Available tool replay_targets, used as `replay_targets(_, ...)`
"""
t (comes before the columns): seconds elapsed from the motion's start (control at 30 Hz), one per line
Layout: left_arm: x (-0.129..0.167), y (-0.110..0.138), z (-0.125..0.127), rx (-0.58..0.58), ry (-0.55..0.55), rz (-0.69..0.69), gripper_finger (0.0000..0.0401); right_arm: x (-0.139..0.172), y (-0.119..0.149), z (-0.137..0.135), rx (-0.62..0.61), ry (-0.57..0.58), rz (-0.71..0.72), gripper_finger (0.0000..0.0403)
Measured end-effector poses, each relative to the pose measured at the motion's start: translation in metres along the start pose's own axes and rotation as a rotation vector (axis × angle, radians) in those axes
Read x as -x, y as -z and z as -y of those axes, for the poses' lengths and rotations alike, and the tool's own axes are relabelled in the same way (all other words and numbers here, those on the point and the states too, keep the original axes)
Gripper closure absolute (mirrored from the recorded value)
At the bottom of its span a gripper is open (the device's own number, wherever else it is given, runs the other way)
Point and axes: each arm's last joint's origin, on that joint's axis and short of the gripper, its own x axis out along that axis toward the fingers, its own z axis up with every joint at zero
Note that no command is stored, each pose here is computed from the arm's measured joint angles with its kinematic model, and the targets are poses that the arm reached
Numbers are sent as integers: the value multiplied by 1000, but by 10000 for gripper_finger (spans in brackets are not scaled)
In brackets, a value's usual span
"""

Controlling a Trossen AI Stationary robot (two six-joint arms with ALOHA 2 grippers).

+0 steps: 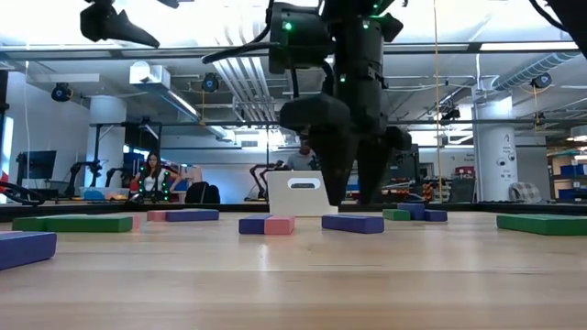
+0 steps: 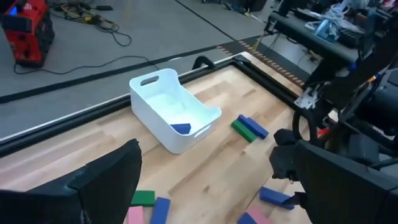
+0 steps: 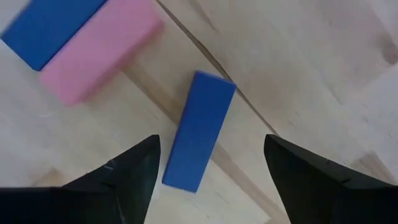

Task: Sort blocks
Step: Put the blue block into the white bin

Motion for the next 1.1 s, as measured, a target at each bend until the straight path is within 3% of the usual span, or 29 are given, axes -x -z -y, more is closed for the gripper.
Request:
replay_targets(0.37, -14, 10, 8, -24, -35, -38, 13, -25, 5, 5, -4, -43, 41, 156)
replay_targets(0.73, -28, 17, 17, -55, -80, -55, 13, -29, 7, 8, 51, -37, 39, 312)
replay_targets(0.97, -32, 19, 20, -64, -90, -58, 13, -14, 5, 13, 100, -89, 17, 311)
replay_targets(1.1, -32, 19, 20, -66, -91, -59, 13, 29, -1, 23, 121, -180, 73, 311)
